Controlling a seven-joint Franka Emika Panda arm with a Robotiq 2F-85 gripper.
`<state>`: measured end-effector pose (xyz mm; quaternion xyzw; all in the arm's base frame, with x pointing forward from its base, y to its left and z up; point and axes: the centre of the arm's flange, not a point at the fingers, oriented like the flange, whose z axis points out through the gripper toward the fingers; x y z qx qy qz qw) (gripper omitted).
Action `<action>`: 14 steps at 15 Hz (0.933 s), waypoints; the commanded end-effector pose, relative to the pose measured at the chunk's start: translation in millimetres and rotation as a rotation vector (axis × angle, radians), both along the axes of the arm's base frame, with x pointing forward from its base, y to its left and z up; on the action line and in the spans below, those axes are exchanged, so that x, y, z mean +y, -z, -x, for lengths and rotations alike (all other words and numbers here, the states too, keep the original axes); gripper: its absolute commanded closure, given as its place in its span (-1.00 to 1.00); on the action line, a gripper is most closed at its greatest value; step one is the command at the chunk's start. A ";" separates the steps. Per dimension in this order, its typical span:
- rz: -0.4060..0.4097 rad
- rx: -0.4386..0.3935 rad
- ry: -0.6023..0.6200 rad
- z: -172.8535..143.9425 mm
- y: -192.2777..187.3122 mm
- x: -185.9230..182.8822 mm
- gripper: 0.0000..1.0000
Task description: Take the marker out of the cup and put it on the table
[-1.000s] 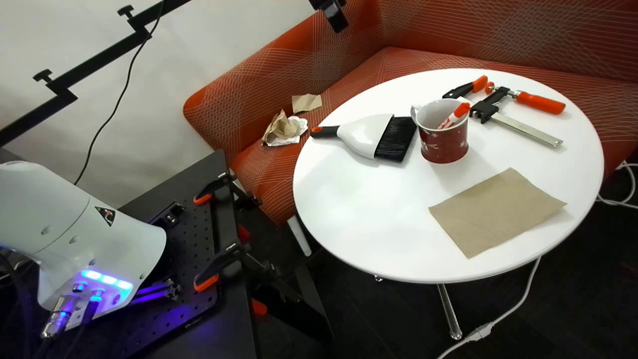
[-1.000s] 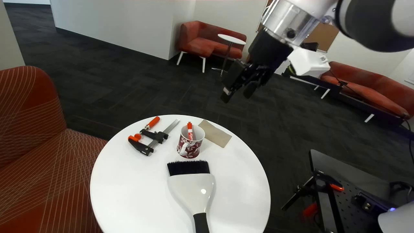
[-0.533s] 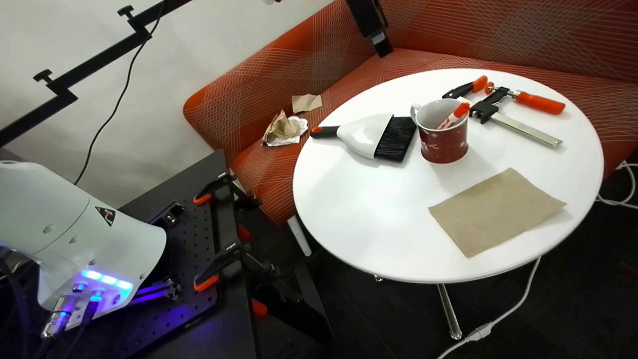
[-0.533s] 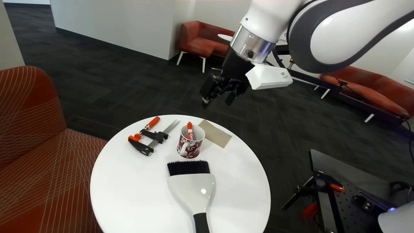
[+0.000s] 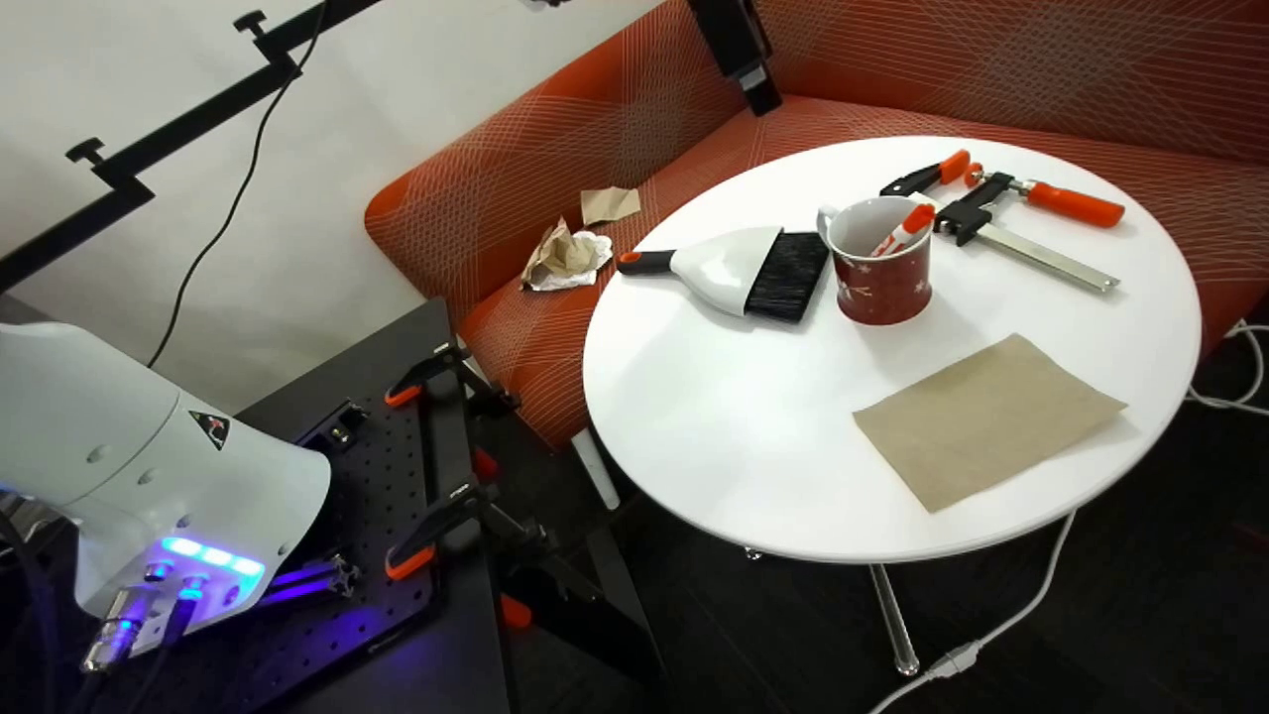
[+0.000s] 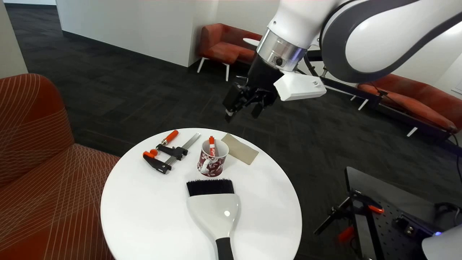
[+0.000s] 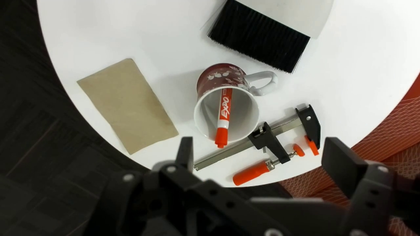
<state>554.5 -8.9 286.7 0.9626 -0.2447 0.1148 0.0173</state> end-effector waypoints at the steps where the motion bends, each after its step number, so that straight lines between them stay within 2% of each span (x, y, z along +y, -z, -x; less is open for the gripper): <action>1: -0.007 0.015 0.014 -6.8 6.4 -3.3 -1.00; 9: -0.048 0.030 0.057 -33.2 61.8 -17.7 -1.00; 14: -0.023 0.006 0.086 -44.3 87.9 -28.9 -1.00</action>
